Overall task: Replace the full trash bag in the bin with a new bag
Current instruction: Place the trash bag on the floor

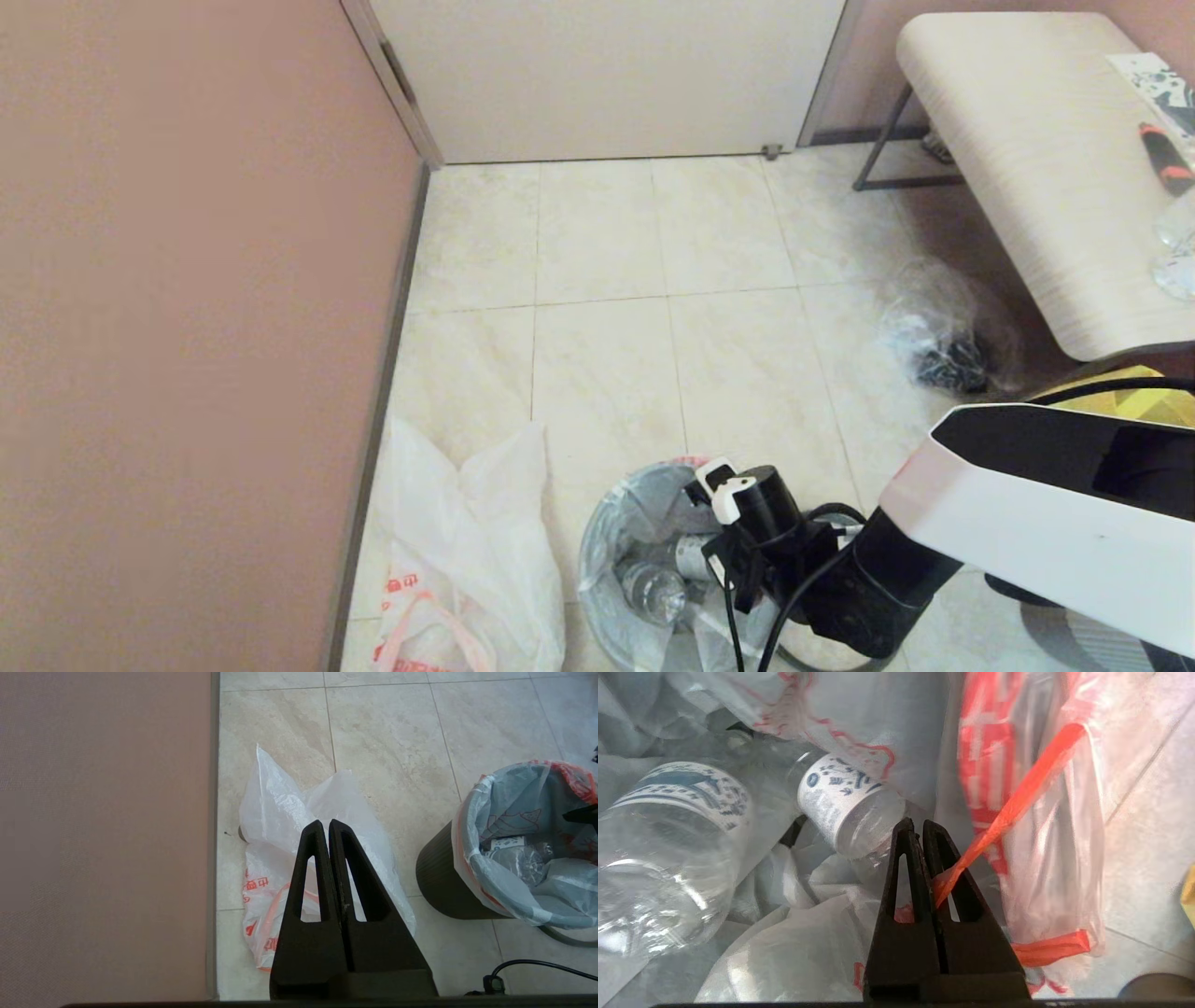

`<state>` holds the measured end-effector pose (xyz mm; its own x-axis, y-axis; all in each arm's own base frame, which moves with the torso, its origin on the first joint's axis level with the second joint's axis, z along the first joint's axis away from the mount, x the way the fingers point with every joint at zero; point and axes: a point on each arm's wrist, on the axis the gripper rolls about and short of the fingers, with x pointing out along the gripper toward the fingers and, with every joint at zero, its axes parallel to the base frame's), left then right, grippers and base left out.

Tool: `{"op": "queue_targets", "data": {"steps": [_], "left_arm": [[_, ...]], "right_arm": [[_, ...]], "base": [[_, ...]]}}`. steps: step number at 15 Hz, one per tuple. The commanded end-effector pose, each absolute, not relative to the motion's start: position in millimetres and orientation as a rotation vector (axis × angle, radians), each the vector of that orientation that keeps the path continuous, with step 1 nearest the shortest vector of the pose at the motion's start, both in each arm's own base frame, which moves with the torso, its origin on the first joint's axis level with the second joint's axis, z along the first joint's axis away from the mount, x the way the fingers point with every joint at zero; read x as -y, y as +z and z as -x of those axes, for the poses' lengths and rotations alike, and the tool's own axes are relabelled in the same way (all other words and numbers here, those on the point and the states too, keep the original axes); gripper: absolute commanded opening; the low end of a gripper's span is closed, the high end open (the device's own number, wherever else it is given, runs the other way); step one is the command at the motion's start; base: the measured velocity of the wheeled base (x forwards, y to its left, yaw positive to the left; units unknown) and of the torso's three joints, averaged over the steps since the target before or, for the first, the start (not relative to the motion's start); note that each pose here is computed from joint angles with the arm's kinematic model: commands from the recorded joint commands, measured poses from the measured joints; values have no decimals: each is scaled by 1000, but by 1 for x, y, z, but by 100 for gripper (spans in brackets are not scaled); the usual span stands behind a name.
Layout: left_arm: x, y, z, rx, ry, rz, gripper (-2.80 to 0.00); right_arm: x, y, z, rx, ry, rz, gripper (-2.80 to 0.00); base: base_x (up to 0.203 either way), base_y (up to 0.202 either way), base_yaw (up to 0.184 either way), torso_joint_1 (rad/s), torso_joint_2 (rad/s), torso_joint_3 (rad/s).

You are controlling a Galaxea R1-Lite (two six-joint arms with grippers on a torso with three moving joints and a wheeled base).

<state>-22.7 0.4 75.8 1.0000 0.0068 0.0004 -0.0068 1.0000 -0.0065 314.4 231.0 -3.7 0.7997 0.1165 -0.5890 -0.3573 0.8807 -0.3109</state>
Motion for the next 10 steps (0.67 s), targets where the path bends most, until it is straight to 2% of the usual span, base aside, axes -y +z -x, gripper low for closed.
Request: {"op": "queue_targets", "data": {"steps": [1,3,5,7,10], "left_arm": [[0,77,23,-3,14,3,-280],[0,104,26,35,4,-9,-280],[1,145,16,-8,-47,-10,-280],[4,175,-24,-222,-190,-51,-280],[19,183,-97,-611,-453,-86,-280]], "right_arm": [[-232,-6,-314,-593,263,427,-280],[-231,-7,-312,-600,261,433,-280],[-231,-6,-312,-599,258,432,-280],[-232,-8,-310,-603,261,435,-280],[-230,-12,-312,-613,254,436,-280]], "base": [[0,0,0,0,0,0],[0,0,0,0,0,0],[0,0,0,0,0,0],[0,0,0,0,0,0],[0,0,0,0,0,0]]}}
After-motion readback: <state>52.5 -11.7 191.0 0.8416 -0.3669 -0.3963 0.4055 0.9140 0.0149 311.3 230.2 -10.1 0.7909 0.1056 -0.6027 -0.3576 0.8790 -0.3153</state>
